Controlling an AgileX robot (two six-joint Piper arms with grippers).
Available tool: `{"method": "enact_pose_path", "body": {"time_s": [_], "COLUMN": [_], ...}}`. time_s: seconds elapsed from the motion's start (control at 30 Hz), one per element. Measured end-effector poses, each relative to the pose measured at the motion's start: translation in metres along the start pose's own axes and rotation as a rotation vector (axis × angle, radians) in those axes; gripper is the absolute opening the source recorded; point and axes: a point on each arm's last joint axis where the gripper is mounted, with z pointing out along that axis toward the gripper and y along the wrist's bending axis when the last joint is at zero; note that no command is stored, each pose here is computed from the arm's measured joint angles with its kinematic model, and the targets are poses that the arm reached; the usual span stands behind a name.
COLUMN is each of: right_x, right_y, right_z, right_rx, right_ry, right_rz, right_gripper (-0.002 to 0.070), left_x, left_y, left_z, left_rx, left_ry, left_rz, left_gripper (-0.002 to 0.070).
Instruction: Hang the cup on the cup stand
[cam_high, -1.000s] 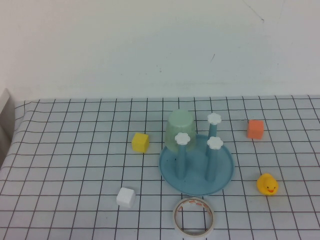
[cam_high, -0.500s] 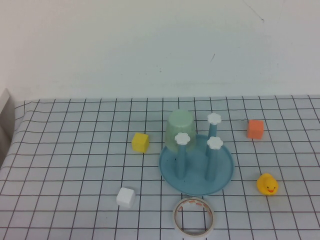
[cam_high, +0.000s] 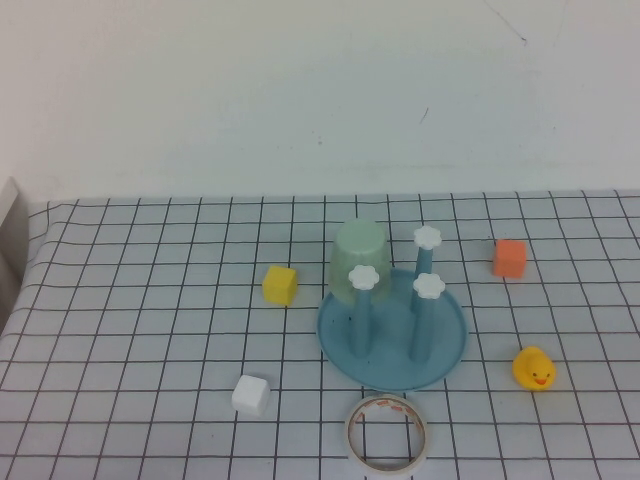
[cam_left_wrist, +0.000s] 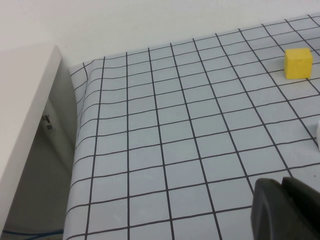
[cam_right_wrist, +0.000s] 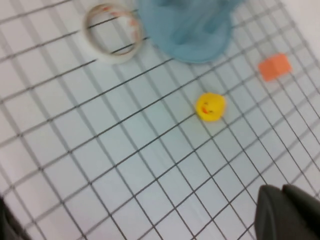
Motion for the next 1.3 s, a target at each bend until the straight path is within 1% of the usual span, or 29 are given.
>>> {"method": "enact_pose_path", "body": {"time_s": [0.07,0.17,0.27,0.33,0.5,0.57,0.67,0.73,0.8,0.87,0.9,1.03,1.3], "right_x": [0.006,0.016,0.025,0.033,0.065,0.078,0.099,0.112,0.122,0.126,0.13,0.135,0.136], "right_y": [-0.003,-0.006,-0.006,-0.003,0.011,0.017,0.028,0.035,0.042,0.045,0.048,0.052,0.053], "right_z": [-0.007,-0.014,-0.013,-0.006,0.027,0.039,0.056,0.069,0.079,0.083,0.086,0.089,0.088], "right_rx": [0.032,0.121,0.258,0.358,0.563,0.629,0.702,0.723,0.718,0.703,0.679,0.644,0.636], "right_ry": [-0.028,-0.108,-0.246,-0.329,-0.436,-0.457,-0.431,-0.402,-0.372,-0.337,-0.286,-0.222,-0.23], "right_rz": [0.081,0.205,0.308,0.364,0.479,0.513,0.557,0.577,0.59,0.606,0.624,0.648,0.708], "right_gripper": [-0.0001,-0.0001,-0.0001,-0.0001,-0.0001,-0.0001,-0.0001,-0.0001,-0.0001,-0.0001,-0.0001,-0.0001,-0.0001], "left_x": [0.0,0.0,0.0,0.0,0.0,0.0,0.0,0.0,0.0,0.0,0.0,0.0,0.0], "left_y": [0.0,0.0,0.0,0.0,0.0,0.0,0.0,0.0,0.0,0.0,0.0,0.0,0.0], "left_z": [0.0,0.0,0.0,0.0,0.0,0.0,0.0,0.0,0.0,0.0,0.0,0.0,0.0], "left_rx": [0.0,0.0,0.0,0.001,0.001,0.001,0.001,0.001,-0.001,-0.001,-0.001,-0.001,-0.001], "left_ry": [0.0,0.0,0.0,0.0,0.0,0.0,0.0,0.0,0.0,0.0,0.0,0.0,0.0], "left_rz": [0.0,0.0,0.0,-0.002,-0.002,-0.002,-0.002,-0.002,-0.002,-0.002,0.001,0.001,0.001], "left_gripper": [-0.0001,-0.0001,-0.0001,-0.0001,-0.0001,-0.0001,-0.0001,-0.0001,-0.0001,-0.0001,-0.0001,-0.0001,-0.0001]}}
